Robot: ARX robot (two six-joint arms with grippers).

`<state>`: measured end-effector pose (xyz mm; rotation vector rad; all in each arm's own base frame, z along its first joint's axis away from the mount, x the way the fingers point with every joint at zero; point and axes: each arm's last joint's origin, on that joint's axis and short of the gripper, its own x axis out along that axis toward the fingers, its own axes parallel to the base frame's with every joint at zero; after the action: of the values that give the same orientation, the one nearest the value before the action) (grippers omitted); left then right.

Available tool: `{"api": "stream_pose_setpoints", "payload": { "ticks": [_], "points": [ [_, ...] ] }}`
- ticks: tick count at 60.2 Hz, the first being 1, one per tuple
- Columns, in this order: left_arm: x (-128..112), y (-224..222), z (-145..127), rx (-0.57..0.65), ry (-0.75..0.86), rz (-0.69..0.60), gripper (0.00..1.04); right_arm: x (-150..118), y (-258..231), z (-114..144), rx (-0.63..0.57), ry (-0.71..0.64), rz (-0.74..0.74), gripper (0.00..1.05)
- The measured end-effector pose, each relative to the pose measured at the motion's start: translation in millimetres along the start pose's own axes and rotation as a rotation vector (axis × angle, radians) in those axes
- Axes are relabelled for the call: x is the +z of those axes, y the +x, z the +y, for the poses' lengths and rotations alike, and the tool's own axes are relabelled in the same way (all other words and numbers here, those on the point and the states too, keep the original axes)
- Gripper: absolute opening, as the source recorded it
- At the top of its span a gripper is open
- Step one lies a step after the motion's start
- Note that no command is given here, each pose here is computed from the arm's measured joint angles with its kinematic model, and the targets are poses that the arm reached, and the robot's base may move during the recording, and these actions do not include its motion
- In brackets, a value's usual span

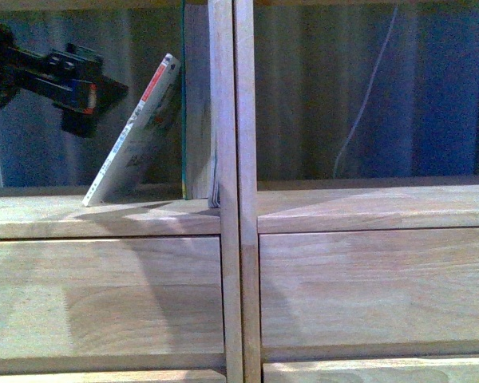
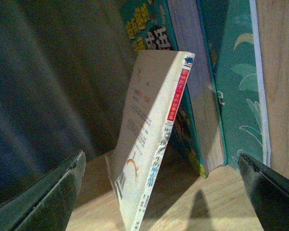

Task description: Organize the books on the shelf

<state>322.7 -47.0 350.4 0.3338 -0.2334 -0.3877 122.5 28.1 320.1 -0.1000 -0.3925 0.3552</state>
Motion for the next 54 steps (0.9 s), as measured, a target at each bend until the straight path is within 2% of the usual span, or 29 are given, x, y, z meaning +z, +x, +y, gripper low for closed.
{"api": "stream_pose_setpoints", "payload": {
  "ticks": [6, 14, 18, 26, 28, 32, 38, 43, 46, 54],
  "points": [
    [6.2, -35.2, 7.3, 0.046, -0.026, -0.031, 0.97, 0.0, 0.0, 0.0, 0.0, 0.0, 0.0, 0.98],
    [8.7, -94.9, 10.5, 0.19, -0.041, -0.076, 0.97, 0.0, 0.0, 0.0, 0.0, 0.0, 0.0, 0.98],
    [2.2, -119.6, 5.1, 0.192, -0.065, -0.055, 0.97, 0.0, 0.0, 0.0, 0.0, 0.0, 0.0, 0.98],
    [-26.1, -175.7, -20.8, 0.12, -0.159, 0.03, 0.97, 0.0, 0.0, 0.0, 0.0, 0.0, 0.0, 0.98],
    [-30.5, -183.1, -26.0, 0.166, -0.195, 0.075, 0.94, 0.0, 0.0, 0.0, 0.0, 0.0, 0.0, 0.98],
    [-45.1, -202.8, -41.1, 0.324, -0.283, 0.206, 0.8, 0.0, 0.0, 0.0, 0.0, 0.0, 0.0, 0.98],
    [-58.5, -210.8, -54.7, 0.417, -0.311, 0.243, 0.62, -0.2, 0.2, 0.0, -0.011, 0.006, 0.007, 0.97],
    [-66.0, -212.9, -64.6, 0.383, -0.322, 0.242, 0.48, -2.5, -2.1, 0.4, -0.196, 0.076, 0.207, 0.85],
    [-71.4, -215.6, -68.1, 0.384, -0.325, 0.242, 0.38, -15.1, -10.5, -0.8, -0.301, 0.076, 0.325, 0.77],
    [-81.3, -221.3, -73.9, 0.387, -0.326, 0.239, 0.15, -46.4, -26.7, -0.3, -0.344, 0.086, 0.402, 0.55]
  ]
}}
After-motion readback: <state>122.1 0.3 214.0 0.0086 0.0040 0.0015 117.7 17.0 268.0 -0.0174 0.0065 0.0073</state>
